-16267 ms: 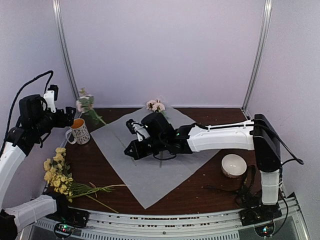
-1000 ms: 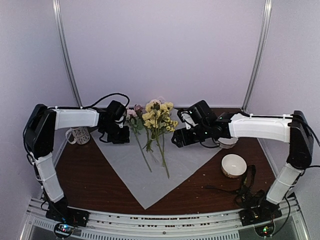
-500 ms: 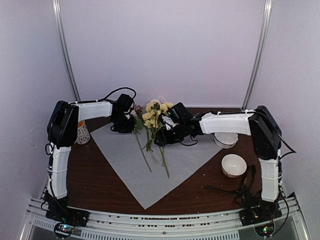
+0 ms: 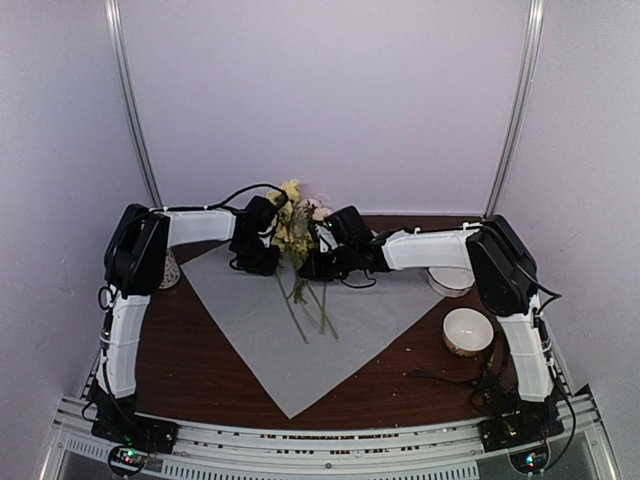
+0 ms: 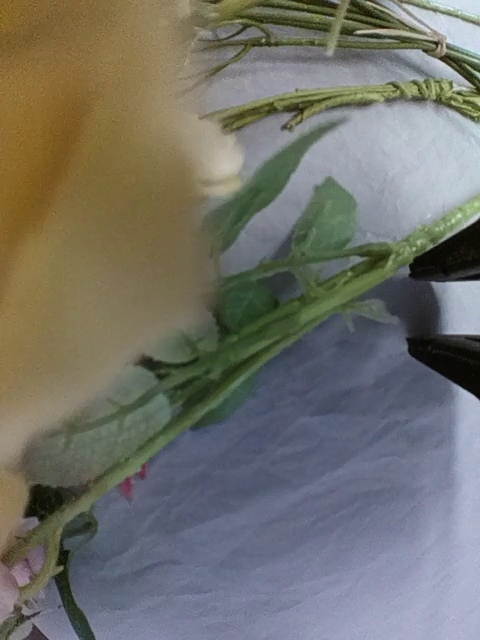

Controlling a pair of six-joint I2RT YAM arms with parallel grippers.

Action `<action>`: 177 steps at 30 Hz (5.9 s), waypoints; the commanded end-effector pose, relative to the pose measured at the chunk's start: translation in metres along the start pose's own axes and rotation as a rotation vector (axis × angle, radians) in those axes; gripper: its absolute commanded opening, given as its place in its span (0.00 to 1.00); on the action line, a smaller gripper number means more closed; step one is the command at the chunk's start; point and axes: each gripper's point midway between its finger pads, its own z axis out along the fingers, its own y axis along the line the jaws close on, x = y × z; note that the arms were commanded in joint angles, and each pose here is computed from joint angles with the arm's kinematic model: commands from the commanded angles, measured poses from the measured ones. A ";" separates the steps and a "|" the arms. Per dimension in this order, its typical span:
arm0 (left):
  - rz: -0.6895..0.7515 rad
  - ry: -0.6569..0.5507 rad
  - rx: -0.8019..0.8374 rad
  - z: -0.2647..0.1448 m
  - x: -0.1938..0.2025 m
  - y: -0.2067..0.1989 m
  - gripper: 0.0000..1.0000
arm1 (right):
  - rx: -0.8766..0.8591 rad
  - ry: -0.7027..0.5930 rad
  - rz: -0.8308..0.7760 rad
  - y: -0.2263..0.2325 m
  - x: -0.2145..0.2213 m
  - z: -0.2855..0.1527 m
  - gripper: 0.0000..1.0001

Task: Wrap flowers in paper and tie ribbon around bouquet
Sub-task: Adjust the fake flower on the flattened wrapping paper, then pick up the flattened wrapping paper from the center of the board, then pass from the left arm to the right, then fold the flattened wrapping paper at the center of the board.

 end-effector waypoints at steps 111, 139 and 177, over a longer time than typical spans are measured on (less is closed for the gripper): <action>1.525 -0.396 0.436 -0.164 0.250 -0.147 0.00 | 0.013 -0.304 -1.338 0.067 0.215 -0.113 0.61; 0.892 -0.676 0.374 -0.232 0.170 -0.128 0.66 | -0.174 0.168 -1.399 0.060 0.287 -0.141 0.00; 0.466 -0.941 0.024 -0.220 0.064 -0.046 0.98 | -0.253 0.060 -0.681 0.080 0.146 -0.126 0.00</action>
